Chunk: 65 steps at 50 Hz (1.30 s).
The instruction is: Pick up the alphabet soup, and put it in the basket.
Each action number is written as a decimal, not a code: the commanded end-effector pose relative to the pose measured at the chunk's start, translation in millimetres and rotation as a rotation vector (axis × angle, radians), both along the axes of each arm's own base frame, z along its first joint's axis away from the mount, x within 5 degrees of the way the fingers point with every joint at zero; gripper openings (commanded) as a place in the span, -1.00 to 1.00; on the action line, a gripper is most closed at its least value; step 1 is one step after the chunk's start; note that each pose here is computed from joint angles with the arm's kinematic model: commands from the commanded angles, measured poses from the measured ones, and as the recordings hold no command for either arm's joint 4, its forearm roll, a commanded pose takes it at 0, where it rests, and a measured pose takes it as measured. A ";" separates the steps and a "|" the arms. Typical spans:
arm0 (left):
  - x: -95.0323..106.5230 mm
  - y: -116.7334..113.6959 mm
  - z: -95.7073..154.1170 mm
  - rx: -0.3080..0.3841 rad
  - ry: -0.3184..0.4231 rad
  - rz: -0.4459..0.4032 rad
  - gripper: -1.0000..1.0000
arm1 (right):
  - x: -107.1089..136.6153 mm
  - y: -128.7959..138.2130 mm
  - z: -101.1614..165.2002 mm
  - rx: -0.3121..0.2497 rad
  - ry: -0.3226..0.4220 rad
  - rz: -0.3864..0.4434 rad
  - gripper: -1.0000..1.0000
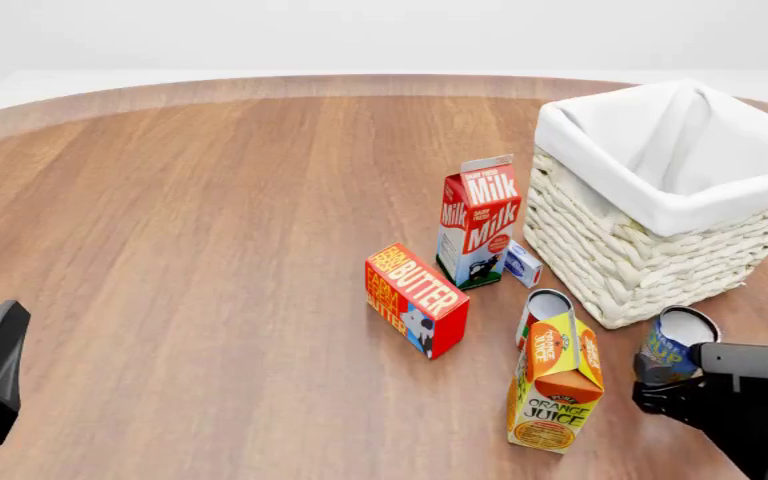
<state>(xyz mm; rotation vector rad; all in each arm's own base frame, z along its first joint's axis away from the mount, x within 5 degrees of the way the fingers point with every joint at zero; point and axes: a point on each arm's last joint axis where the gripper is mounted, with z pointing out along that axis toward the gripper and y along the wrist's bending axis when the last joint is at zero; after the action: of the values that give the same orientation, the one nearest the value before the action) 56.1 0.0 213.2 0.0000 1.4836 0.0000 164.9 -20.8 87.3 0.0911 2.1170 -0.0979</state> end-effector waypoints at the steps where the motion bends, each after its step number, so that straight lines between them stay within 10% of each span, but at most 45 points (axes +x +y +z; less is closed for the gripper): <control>1: 0.0 0.0 0.0 0.000 0.000 0.000 1.00 | -0.3 0.5 -4.0 0.011 0.014 -0.003 -1.00; 65: 0.0 0.0 0.0 0.000 0.000 0.000 1.00 | -21.9 3.8 61.0 -0.039 -0.100 0.021 -1.00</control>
<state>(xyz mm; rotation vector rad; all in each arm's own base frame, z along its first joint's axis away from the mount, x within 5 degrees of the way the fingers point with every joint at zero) 56.1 0.0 213.2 0.0000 1.4836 0.0000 149.4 -17.0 138.8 0.0301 2.0369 -0.1222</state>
